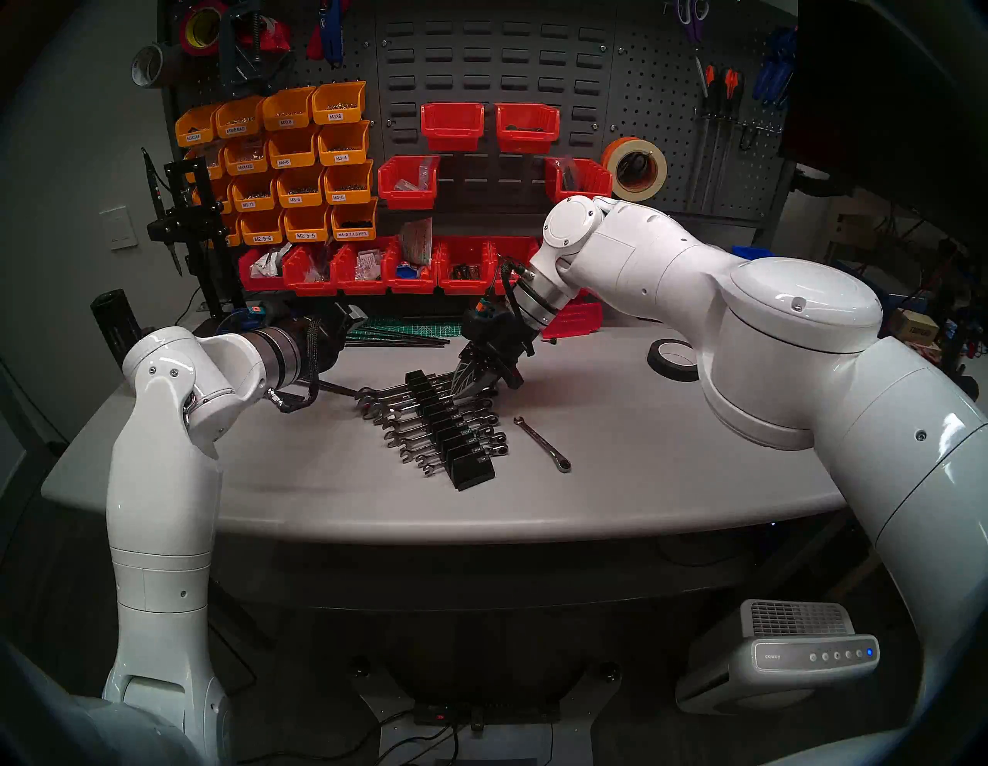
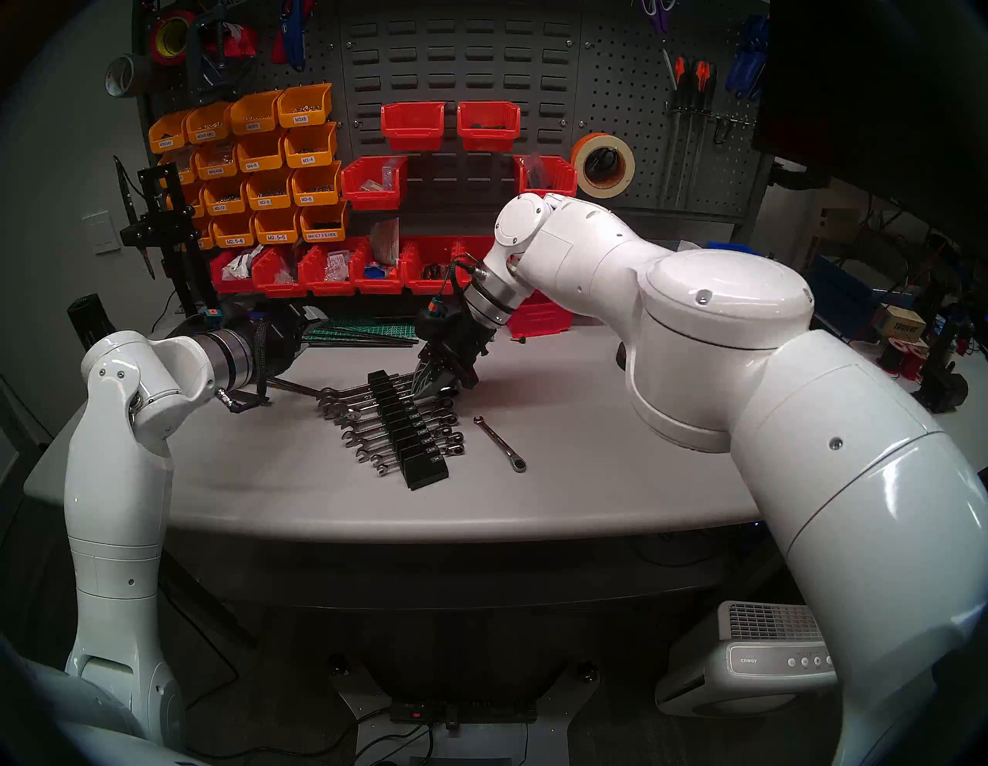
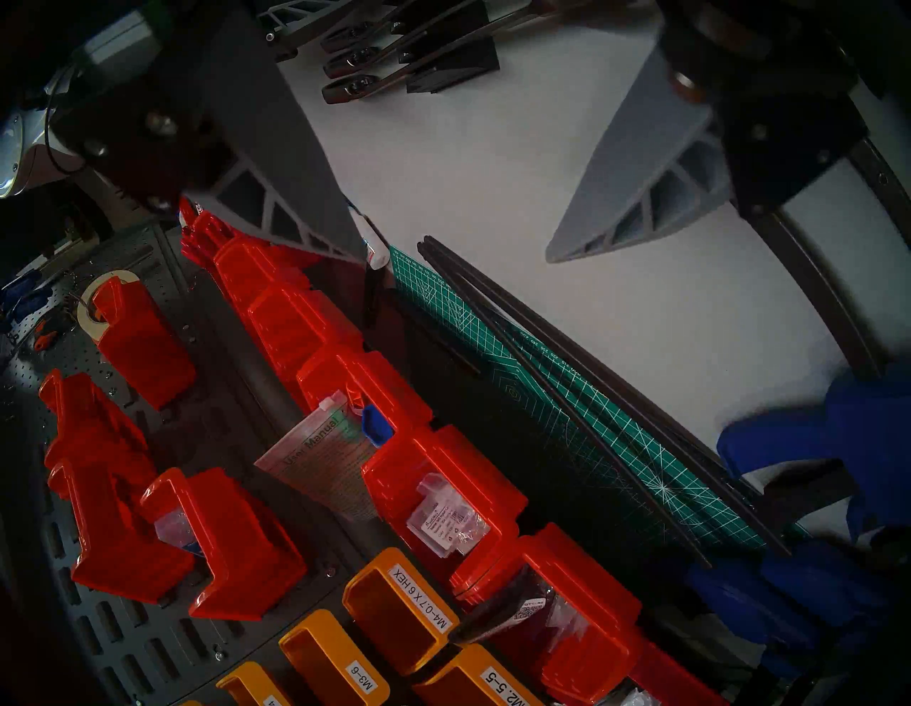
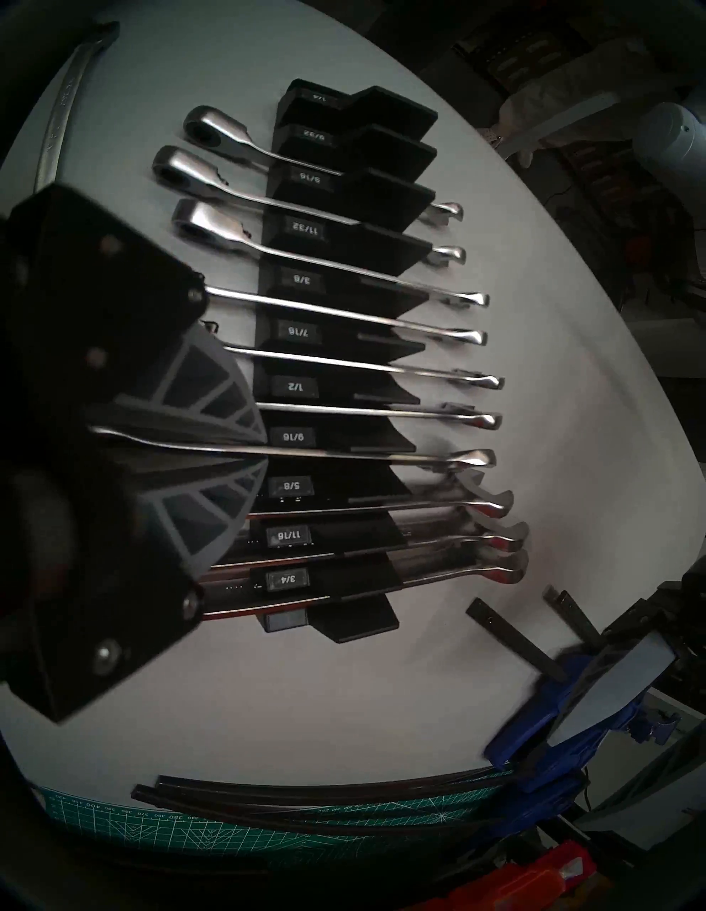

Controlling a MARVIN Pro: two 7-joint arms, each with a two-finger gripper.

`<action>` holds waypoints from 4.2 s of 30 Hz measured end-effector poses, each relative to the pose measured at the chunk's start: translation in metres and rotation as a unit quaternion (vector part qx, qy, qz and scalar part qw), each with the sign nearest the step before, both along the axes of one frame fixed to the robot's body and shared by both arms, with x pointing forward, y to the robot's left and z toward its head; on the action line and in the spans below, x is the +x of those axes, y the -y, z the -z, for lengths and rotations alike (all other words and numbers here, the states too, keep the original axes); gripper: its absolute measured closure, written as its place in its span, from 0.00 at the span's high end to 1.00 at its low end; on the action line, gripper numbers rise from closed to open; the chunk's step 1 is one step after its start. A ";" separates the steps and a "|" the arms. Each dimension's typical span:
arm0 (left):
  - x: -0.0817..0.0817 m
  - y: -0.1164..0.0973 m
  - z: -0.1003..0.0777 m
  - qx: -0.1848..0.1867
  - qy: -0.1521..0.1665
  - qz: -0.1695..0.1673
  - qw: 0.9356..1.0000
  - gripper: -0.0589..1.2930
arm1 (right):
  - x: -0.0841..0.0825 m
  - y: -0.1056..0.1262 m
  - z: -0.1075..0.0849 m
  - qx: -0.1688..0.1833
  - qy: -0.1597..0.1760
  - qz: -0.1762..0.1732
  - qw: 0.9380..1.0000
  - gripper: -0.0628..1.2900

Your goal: Put the wrenches on the table into the correct slot in the case

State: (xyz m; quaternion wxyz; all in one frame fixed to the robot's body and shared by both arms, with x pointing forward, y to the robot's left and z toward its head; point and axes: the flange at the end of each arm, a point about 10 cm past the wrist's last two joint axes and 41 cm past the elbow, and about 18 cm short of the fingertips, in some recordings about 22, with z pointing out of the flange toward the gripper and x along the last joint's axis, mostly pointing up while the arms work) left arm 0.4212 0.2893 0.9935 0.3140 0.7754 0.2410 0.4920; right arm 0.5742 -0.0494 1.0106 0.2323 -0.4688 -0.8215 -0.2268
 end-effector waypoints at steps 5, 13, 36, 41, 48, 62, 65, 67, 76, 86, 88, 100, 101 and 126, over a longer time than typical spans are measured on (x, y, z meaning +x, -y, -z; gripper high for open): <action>0.000 0.000 0.000 0.000 0.000 0.000 1.000 0.78 | 0.000 -0.002 -0.002 0.000 0.001 0.001 1.000 0.17; 0.000 0.001 0.000 -0.001 0.000 0.001 1.000 0.78 | 0.002 -0.003 -0.009 0.008 0.004 0.004 1.000 0.13; -0.006 0.010 -0.010 0.010 0.015 0.011 1.000 0.84 | -0.004 0.018 -0.041 0.119 -0.008 -0.010 0.993 0.28; -0.008 0.010 -0.014 0.019 0.020 0.007 1.000 0.84 | -0.007 0.030 -0.045 0.141 -0.014 -0.010 0.990 0.29; -0.012 0.012 -0.020 0.034 0.031 0.003 0.999 0.84 | -0.015 0.043 -0.045 0.177 -0.027 -0.016 0.984 0.31; -0.019 0.014 -0.023 0.055 0.037 -0.004 0.998 0.85 | -0.040 0.058 -0.036 0.238 -0.051 -0.036 0.969 0.66; -0.019 0.013 -0.024 0.059 0.038 -0.009 0.997 0.89 | -0.043 0.062 -0.035 0.249 -0.049 -0.033 0.967 0.74; -0.020 0.011 -0.024 0.063 0.039 -0.014 0.997 0.92 | -0.046 0.066 -0.033 0.264 -0.046 -0.026 0.963 0.75; -0.022 0.008 -0.028 0.072 0.047 -0.028 0.996 0.94 | -0.060 0.071 -0.030 0.306 -0.038 -0.012 0.951 0.94; -0.025 0.005 -0.036 0.079 0.063 -0.047 0.994 0.94 | -0.080 0.074 -0.028 0.347 -0.023 0.010 0.938 0.94; -0.026 0.004 -0.036 0.080 0.065 -0.050 0.993 0.94 | -0.084 0.075 -0.028 0.353 -0.020 0.015 0.935 0.94; -0.027 0.004 -0.037 0.084 0.073 -0.063 0.992 0.94 | -0.109 0.084 -0.029 0.376 -0.005 0.058 0.925 0.94; -0.028 0.004 -0.037 0.084 0.074 -0.064 0.992 0.94 | -0.112 0.085 -0.029 0.376 -0.006 0.062 0.925 0.94; -0.028 0.004 -0.035 0.087 0.081 -0.074 0.990 0.94 | -0.155 0.140 -0.011 0.345 -0.005 0.175 0.922 0.94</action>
